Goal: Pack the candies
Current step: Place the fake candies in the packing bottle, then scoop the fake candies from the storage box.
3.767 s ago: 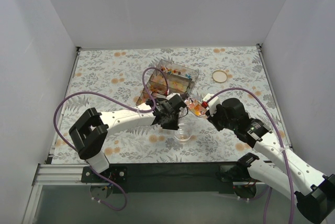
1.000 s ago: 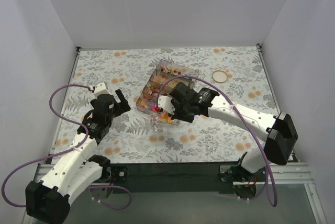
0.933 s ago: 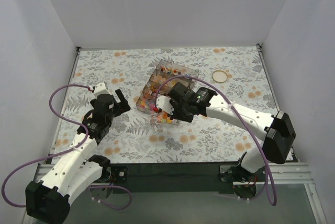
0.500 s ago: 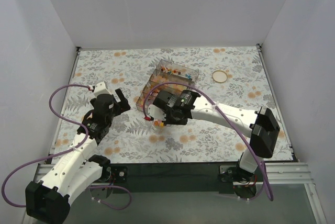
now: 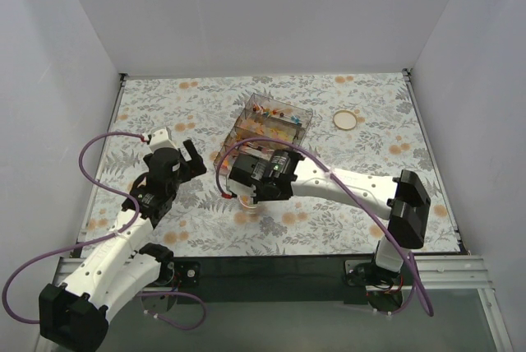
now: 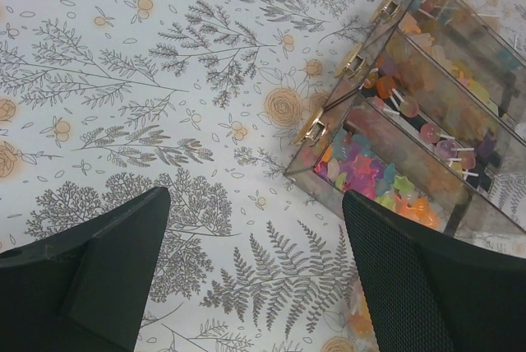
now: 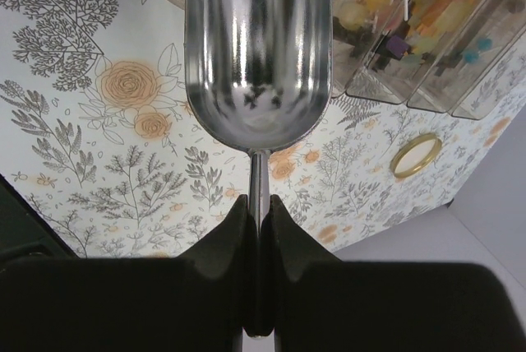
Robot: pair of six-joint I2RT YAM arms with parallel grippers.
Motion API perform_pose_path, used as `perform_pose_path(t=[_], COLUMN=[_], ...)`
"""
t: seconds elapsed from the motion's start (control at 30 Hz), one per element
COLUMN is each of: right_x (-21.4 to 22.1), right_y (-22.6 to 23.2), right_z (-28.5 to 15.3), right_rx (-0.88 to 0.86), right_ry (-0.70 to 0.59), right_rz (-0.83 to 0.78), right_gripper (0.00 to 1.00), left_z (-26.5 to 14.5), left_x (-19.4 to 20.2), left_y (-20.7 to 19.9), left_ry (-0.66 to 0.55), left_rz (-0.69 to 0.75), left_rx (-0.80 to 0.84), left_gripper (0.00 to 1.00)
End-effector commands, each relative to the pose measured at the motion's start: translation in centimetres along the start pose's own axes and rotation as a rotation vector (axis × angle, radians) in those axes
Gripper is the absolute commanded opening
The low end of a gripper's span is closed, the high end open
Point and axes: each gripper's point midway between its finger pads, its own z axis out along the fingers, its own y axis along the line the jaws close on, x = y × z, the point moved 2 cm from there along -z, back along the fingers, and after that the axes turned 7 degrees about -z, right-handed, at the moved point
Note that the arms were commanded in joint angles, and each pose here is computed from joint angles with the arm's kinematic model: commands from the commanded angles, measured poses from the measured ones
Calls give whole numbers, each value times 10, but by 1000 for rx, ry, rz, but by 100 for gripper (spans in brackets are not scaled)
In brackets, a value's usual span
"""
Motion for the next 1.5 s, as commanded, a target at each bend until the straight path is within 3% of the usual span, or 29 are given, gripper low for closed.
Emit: perform_pose_path(t=[0.0,0.27,0.43,0.67,0.87,0.97,1.47], right_x=[6,39,60,66,66,78,59], right_y=[-17,-64,-110,-140,-133,-123,-100], right_z=[-30,-53,-43,-5,22,40,83], right_rx=[77,65,92,40,-24,-44,-192], right_ry=[-38,-200,-273,-250,-178,-82,-106], right_rz=[42,262,361,382,388,383,339], right_gripper=[1,1,1,1,1,1,1], left_z=[1,7,17,58,87,104,138], left_x=[1,15,11,10,6,13,31], left_y=[0,-18,-41,-68,-81,-82,-90], left_ry=[-6,95,162,264,303,322,392], left_rz=[16,28,16,22,35,51,84], left_rx=[5,84,121,90,71,68,79], left_gripper=[86,85,85,85,85,85,69])
